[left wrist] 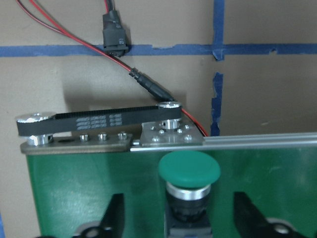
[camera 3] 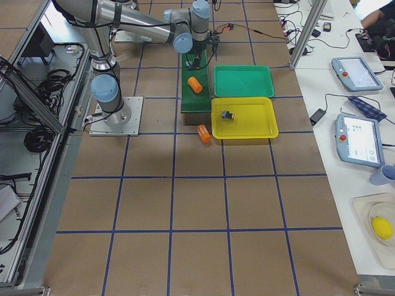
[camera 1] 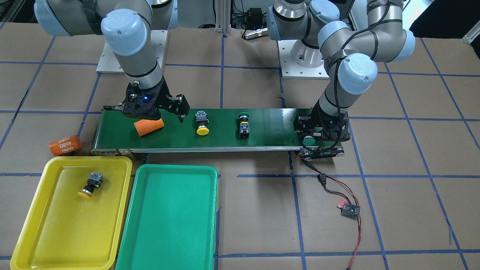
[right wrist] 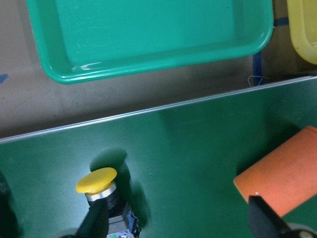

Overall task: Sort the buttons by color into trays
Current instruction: 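Close the right gripper on the yellow button while left gripper lifts away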

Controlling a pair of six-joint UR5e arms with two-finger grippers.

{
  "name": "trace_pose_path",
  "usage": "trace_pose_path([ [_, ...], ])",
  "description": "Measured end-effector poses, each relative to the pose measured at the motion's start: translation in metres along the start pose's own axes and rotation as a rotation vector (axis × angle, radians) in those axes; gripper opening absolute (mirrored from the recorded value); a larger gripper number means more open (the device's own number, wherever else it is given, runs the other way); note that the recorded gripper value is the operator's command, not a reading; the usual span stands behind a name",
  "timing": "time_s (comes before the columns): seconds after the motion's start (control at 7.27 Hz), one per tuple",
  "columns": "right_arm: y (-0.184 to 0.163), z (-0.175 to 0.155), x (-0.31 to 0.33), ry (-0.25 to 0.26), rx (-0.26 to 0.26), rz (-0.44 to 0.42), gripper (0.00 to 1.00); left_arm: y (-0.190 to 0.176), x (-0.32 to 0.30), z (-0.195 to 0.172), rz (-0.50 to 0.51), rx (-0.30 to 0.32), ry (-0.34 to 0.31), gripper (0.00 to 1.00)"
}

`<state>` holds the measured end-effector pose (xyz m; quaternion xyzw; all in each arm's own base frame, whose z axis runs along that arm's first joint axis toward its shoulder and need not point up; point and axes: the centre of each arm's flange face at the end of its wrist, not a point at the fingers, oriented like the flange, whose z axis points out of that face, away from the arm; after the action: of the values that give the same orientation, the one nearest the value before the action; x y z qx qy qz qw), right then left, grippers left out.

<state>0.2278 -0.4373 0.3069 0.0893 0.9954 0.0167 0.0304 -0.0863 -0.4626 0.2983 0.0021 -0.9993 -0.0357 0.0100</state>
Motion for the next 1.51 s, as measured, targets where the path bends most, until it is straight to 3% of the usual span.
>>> trace_pose_path([
  [0.41, 0.007, 0.019, -0.016, 0.022, -0.035, 0.030, 1.00, -0.006, 0.006, -0.115, 0.013, 0.013, -0.007, 1.00],
  [0.69, 0.006, 0.032, -0.019, 0.033, -0.059, 0.046, 1.00, -0.013, 0.014, -0.180, 0.029, 0.063, -0.015, 1.00],
  [1.1, 0.003, 0.047, -0.018, 0.053, -0.085, 0.054, 0.99, -0.011, 0.019, -0.198, 0.040, 0.040, -0.012, 1.00],
  [1.24, 0.002, 0.050, -0.018, 0.057, -0.093, 0.055, 0.80, -0.013, 0.019, -0.195, 0.041, 0.031, -0.011, 1.00],
  [1.38, 0.003, 0.057, -0.017, 0.064, -0.107, 0.056, 0.30, -0.013, 0.019, -0.193, 0.044, 0.027, -0.008, 1.00],
  [1.51, 0.004, 0.063, -0.015, 0.076, -0.119, 0.059, 0.00, -0.014, 0.019, -0.194, 0.046, 0.028, -0.005, 1.00],
])
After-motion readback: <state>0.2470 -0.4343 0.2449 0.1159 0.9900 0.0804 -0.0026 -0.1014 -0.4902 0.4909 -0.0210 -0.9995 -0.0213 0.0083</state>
